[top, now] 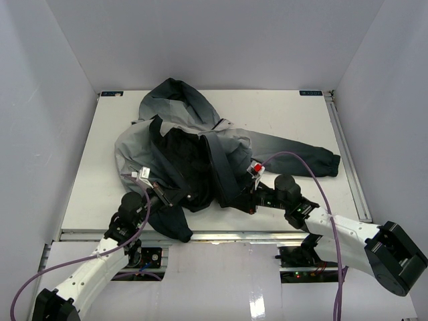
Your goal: Zip up the jacket
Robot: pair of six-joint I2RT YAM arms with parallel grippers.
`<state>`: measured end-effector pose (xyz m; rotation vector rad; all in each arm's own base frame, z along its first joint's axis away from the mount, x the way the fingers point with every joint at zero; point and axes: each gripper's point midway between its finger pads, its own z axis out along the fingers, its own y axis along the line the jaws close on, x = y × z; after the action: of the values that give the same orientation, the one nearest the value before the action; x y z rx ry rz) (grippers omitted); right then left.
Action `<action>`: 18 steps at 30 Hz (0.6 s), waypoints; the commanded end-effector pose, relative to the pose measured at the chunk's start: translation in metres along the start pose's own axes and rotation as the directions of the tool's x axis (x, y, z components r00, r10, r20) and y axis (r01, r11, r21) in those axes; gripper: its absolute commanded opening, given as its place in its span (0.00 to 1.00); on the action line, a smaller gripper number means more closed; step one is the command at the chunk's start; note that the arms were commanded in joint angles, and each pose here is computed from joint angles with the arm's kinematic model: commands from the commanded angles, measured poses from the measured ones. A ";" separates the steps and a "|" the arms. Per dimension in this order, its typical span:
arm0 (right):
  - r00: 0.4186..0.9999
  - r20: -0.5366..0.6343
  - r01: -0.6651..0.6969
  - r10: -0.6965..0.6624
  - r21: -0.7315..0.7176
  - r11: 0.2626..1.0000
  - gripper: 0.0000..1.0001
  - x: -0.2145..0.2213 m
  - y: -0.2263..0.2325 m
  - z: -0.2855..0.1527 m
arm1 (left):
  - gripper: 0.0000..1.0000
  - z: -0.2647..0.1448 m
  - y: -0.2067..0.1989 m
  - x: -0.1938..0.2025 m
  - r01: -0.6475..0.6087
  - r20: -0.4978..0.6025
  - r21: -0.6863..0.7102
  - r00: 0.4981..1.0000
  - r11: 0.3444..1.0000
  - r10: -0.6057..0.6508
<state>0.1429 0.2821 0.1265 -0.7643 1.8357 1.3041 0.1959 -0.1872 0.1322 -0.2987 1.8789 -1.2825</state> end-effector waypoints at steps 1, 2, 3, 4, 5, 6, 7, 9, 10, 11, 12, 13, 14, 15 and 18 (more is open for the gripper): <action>0.996 0.067 0.063 -0.061 -0.038 0.997 0.08 -0.030 0.009 0.007 | 0.00 -0.007 -0.028 0.014 -0.168 -0.042 0.221 0.982 0.961 0.182; 0.996 0.066 0.064 -0.061 -0.043 0.997 0.08 -0.031 0.010 0.007 | 0.00 -0.008 -0.035 0.017 -0.192 -0.055 0.264 0.975 0.945 0.214; 0.996 0.069 0.066 -0.062 -0.049 0.997 0.08 -0.034 0.012 0.008 | 0.00 -0.010 -0.038 0.021 -0.213 -0.063 0.296 0.968 0.931 0.241; 0.995 0.075 0.070 -0.066 -0.055 0.996 0.08 -0.039 0.014 0.010 | 0.00 -0.010 -0.037 0.025 -0.229 -0.068 0.315 0.962 0.921 0.263; 0.995 0.075 0.071 -0.067 -0.062 0.995 0.08 -0.041 0.016 0.012 | 0.00 -0.012 -0.041 0.026 -0.244 -0.068 0.343 0.957 0.907 0.283; 0.995 0.077 0.074 -0.069 -0.071 0.995 0.08 -0.045 0.019 0.013 | 0.00 -0.014 -0.045 0.028 -0.259 -0.065 0.374 0.950 0.890 0.304; 0.994 0.080 0.080 -0.074 -0.081 0.994 0.08 -0.049 0.023 0.016 | 0.00 -0.017 -0.050 0.030 -0.276 -0.057 0.410 0.943 0.869 0.327; 0.992 0.087 0.097 -0.088 -0.105 0.990 0.08 -0.053 0.031 0.018 | 0.00 -0.023 -0.057 0.033 -0.309 -0.029 0.464 0.931 0.830 0.363; 0.992 0.089 0.102 -0.092 -0.115 0.988 0.08 -0.054 0.034 0.019 | 0.00 -0.026 -0.060 0.033 -0.325 -0.015 0.488 0.925 0.810 0.381; 0.990 0.097 0.113 -0.100 -0.131 0.985 0.08 -0.057 0.038 0.020 | 0.00 -0.028 -0.062 0.034 -0.345 0.001 0.503 0.917 0.793 0.399; 0.988 0.106 0.123 -0.108 -0.148 0.981 0.08 -0.059 0.042 0.020 | 0.00 -0.029 -0.064 0.033 -0.365 0.018 0.512 0.910 0.777 0.415; 0.987 0.110 0.130 -0.113 -0.160 0.978 0.08 -0.060 0.045 0.020 | 0.00 -0.030 -0.067 0.032 -0.383 0.035 0.520 0.903 0.764 0.429; 0.986 0.116 0.138 -0.119 -0.175 0.975 0.08 -0.061 0.048 0.019 | 0.00 -0.031 -0.069 0.031 -0.400 0.050 0.526 0.896 0.751 0.442; 0.984 0.123 0.148 -0.126 -0.195 0.970 0.08 -0.063 0.052 0.019 | 0.00 -0.033 -0.071 0.031 -0.417 0.067 0.534 0.888 0.735 0.455; 0.980 0.140 0.174 -0.143 -0.244 0.954 0.08 -0.065 0.062 0.017 | 0.00 -0.039 -0.079 0.030 -0.440 0.104 0.567 0.877 0.696 0.470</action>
<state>0.1381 0.3105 0.1693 -0.8640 1.6913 1.4008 0.1468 -0.2162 0.2217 0.4096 1.4018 -1.4267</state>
